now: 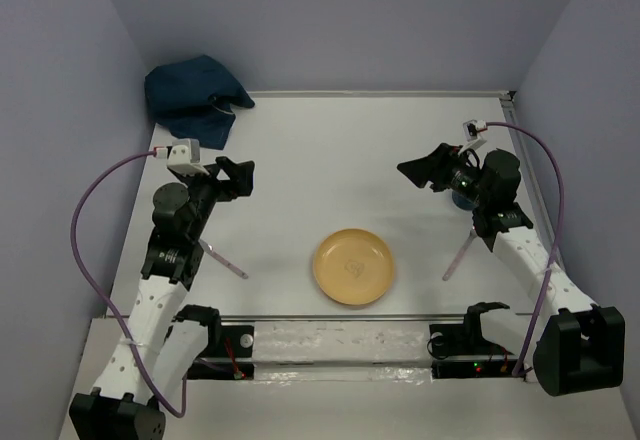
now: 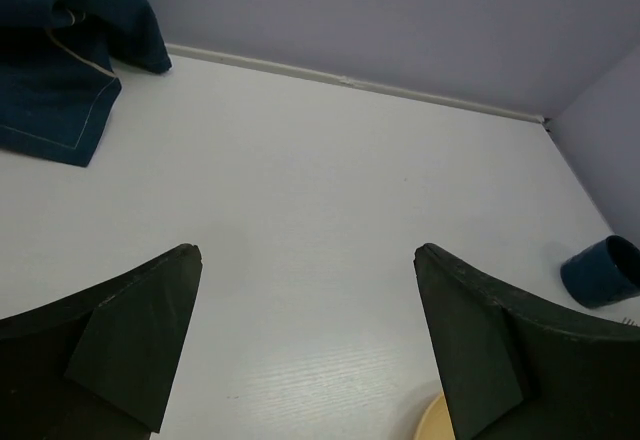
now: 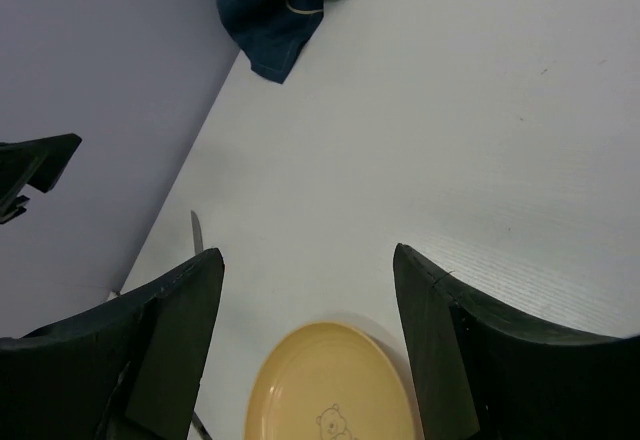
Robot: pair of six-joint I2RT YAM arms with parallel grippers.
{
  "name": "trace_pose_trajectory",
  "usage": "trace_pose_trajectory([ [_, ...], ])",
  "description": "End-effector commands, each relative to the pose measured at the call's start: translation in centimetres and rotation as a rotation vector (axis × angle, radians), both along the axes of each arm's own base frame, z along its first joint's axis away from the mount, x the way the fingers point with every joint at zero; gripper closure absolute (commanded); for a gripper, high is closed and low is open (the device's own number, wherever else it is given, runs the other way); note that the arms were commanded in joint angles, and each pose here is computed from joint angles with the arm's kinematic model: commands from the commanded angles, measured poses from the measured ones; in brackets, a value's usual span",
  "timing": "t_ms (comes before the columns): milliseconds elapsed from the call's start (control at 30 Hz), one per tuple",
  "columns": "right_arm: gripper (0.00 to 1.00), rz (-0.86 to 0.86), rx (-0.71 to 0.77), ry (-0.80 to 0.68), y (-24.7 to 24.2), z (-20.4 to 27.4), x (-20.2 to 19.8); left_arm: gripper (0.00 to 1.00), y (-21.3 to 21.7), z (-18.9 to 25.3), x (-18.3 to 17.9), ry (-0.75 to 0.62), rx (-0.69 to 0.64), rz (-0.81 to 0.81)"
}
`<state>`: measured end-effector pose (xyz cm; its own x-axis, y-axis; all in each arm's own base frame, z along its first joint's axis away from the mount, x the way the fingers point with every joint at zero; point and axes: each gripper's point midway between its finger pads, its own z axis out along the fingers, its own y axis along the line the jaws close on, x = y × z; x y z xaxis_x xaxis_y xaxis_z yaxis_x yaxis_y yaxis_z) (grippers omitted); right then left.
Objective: Set the dinner table for one person
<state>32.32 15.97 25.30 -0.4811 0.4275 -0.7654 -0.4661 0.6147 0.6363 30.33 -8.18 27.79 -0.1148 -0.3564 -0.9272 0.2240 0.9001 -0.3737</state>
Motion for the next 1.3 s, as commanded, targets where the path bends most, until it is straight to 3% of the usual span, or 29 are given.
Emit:
trace_pose_trajectory([
  [0, 0.26, 0.010, 0.000, -0.061, 0.3, 1.4, -0.2, 0.01, 0.4, 2.5, 1.2, -0.038, -0.034, 0.022],
  [233, 0.26, -0.019, -0.019, -0.072, 0.0, 1.6, -0.3, 0.01, 0.7, 3.7, 4.5, -0.016, -0.145, 0.080],
  [367, 0.26, -0.034, -0.039, -0.060, -0.1, 1.0, 0.0, 0.01, 2.4, 0.8, 10.3, 0.100, -0.196, 0.247],
  [633, 0.26, -0.033, -0.059, -0.034, 0.1, 0.1, 0.4, 0.06, 5.1, 3.1, 20.0, 0.067, -0.263, 0.448],
  [900, 0.26, -0.017, -0.073, -0.008, 0.7, -0.8, 0.7, 0.09, 8.2, -2.4, 27.4, 0.141, -0.258, 0.642],
  [1267, 0.26, 0.041, -0.096, 0.003, 2.7, -1.6, 0.7, 0.09, 9.1, -5.2, 35.5, 0.154, -0.334, 0.687],
])
